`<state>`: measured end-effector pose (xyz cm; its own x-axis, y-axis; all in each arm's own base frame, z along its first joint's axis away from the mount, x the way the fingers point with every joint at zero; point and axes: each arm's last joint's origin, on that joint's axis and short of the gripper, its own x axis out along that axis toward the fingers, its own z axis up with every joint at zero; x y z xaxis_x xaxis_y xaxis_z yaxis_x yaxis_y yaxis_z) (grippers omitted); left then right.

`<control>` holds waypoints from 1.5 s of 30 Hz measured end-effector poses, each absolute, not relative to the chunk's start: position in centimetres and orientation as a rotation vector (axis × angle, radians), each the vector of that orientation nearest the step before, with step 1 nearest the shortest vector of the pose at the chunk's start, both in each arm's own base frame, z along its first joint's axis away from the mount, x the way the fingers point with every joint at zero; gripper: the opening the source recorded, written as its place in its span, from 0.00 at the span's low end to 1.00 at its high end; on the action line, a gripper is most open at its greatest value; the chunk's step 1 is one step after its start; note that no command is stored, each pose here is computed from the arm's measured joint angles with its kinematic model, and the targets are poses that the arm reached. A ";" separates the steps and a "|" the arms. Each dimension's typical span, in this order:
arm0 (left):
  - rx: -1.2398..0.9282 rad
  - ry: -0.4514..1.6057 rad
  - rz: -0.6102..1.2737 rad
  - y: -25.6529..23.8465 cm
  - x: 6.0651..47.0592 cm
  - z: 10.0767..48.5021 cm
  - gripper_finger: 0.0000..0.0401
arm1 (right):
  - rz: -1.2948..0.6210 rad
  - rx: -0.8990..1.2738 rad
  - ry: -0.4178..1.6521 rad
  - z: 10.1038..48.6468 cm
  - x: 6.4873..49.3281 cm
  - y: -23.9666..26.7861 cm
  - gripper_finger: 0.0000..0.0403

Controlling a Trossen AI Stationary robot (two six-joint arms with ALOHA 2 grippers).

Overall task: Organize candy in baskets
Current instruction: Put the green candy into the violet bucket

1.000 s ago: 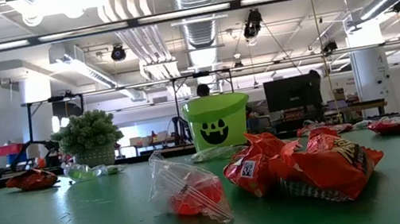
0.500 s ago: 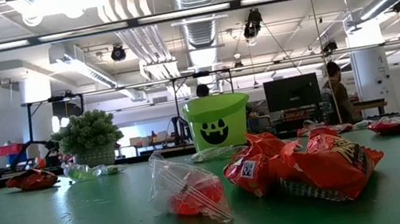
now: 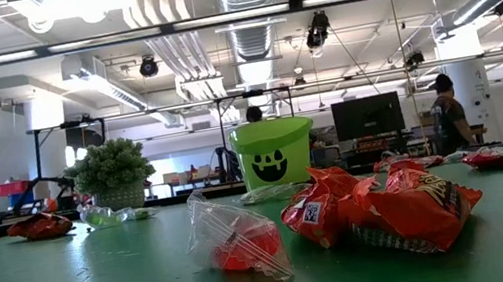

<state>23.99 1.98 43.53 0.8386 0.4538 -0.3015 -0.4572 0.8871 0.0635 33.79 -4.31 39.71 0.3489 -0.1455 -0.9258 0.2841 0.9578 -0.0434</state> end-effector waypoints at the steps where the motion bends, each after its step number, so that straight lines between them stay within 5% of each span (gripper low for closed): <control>1: -0.011 0.317 0.477 2.0 24.0 43.5 0.09 | -0.293 0.153 1.184 39.5 34.0 -4.3 0.33; 8: 0.006 0.315 0.462 1.9 23.7 43.7 0.09 | -0.350 0.229 1.212 38.0 35.5 -4.4 0.33; 16: 0.007 0.314 0.462 1.9 23.7 43.7 0.09 | -0.362 0.245 1.231 37.6 35.7 -4.4 0.44; 29: -0.038 0.159 0.358 1.7 24.3 45.1 0.09 | -0.156 0.150 0.580 47.8 35.1 -2.6 0.48; 45: -0.059 0.024 0.170 1.2 24.7 46.4 0.09 | -0.133 0.087 0.444 49.0 35.7 -2.4 0.48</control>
<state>24.67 1.16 46.43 0.9853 0.1686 -0.0286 -0.1699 0.9838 -0.0564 35.71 -2.42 49.03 0.8947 -0.1088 -0.4332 0.1466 0.9877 0.0547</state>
